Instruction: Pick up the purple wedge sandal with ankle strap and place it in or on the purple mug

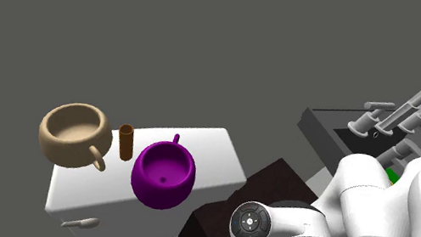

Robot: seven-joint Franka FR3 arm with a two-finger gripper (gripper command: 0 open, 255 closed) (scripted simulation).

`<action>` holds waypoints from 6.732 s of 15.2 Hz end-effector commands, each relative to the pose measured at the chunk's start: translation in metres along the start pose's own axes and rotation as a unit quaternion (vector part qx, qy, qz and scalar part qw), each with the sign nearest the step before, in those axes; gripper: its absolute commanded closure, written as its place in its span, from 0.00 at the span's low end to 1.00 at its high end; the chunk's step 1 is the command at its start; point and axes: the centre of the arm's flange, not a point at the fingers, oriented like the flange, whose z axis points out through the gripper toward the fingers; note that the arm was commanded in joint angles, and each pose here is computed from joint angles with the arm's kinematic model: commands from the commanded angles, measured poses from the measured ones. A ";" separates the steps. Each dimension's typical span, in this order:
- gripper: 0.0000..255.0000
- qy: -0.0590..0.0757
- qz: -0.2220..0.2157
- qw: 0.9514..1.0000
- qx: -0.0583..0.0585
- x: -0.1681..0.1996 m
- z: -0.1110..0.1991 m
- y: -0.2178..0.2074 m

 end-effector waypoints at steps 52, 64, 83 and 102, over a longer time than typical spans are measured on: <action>1.00 0.000 0.000 1.000 0.000 -0.060 -0.196 0.097; 1.00 0.000 0.000 1.000 0.000 -0.077 -0.251 0.124; 1.00 0.000 0.000 1.000 0.000 0.060 -0.362 0.033; 1.00 0.000 0.000 1.000 0.000 0.207 -0.440 -0.074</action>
